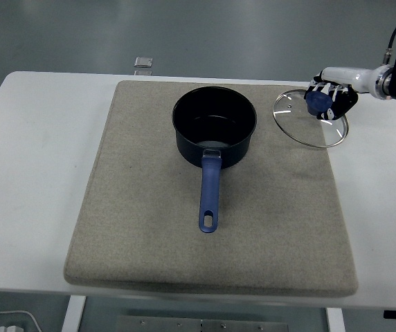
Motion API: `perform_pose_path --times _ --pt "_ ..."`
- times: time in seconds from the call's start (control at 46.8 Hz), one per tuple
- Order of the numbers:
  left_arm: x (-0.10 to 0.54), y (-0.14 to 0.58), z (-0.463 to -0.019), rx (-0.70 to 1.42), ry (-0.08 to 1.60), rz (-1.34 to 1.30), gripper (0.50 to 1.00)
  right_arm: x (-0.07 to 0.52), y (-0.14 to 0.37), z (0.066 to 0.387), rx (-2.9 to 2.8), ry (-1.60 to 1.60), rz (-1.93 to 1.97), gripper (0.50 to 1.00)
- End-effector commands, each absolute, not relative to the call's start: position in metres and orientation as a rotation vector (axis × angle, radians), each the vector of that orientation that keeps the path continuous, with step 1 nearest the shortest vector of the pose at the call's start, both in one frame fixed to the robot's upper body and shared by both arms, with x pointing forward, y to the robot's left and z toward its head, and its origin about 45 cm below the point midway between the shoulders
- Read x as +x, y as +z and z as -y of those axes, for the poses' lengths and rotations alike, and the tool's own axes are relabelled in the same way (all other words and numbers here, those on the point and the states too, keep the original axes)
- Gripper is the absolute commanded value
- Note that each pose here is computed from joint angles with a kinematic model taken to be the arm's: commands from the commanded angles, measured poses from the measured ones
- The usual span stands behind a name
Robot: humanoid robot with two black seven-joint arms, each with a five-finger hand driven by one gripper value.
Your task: Lift the pot lid and place it to the right of the pot.
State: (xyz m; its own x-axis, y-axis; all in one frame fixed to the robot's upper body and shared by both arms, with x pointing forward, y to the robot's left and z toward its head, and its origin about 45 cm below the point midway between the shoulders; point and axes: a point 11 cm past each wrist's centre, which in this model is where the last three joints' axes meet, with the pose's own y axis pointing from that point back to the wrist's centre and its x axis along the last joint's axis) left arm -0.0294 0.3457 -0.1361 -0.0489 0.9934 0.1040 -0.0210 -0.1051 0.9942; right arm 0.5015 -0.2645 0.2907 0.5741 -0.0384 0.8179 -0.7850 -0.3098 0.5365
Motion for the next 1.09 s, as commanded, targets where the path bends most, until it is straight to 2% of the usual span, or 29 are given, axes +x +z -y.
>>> perform_pose_path --times 0.0,0.406,0.449,0.513,0.556,0.598,0.684,0.726,0.748,0.833,1.068 --pt "-0.029 -0.136 -0.346 1.245 1.332 -1.174 1.0 0.501 0.289 0.263 1.742 0.872 0.683 0.5" --pt "-0.029 -0.136 -0.346 1.245 1.331 -1.176 1.0 0.496 0.272 0.252 1.764 0.86 0.655 0.504" --pt "-0.028 -0.136 -0.346 1.243 1.334 -1.174 1.0 0.496 0.272 0.252 1.767 0.859 0.663 0.555" --pt "-0.029 -0.136 -0.346 1.245 1.332 -1.174 1.0 0.496 0.272 0.252 1.771 0.857 0.668 0.59" --pt "-0.029 -0.136 -0.346 1.244 1.334 -1.175 1.0 0.496 0.272 0.251 1.773 0.855 0.669 0.631" --pt "-0.029 -0.136 -0.346 1.245 1.332 -1.174 1.0 0.496 0.271 0.252 1.773 0.854 0.669 0.69" --pt "-0.029 -0.136 -0.346 1.244 1.334 -1.175 1.0 0.496 0.27 0.252 1.775 0.853 0.668 0.768" --pt "-0.029 -0.136 -0.346 1.245 1.332 -1.174 1.0 0.495 0.269 0.252 1.776 0.85 0.668 0.847" --pt "-0.029 -0.136 -0.346 1.244 1.334 -1.175 1.0 0.495 0.269 0.252 1.777 0.849 0.669 0.866" --pt "-0.029 -0.136 -0.346 1.246 1.333 -1.177 1.0 0.495 0.269 0.252 1.778 0.846 0.666 0.901" --pt "-0.029 -0.136 -0.346 1.246 1.333 -1.177 1.0 0.495 0.272 0.249 1.793 0.849 0.658 0.903"
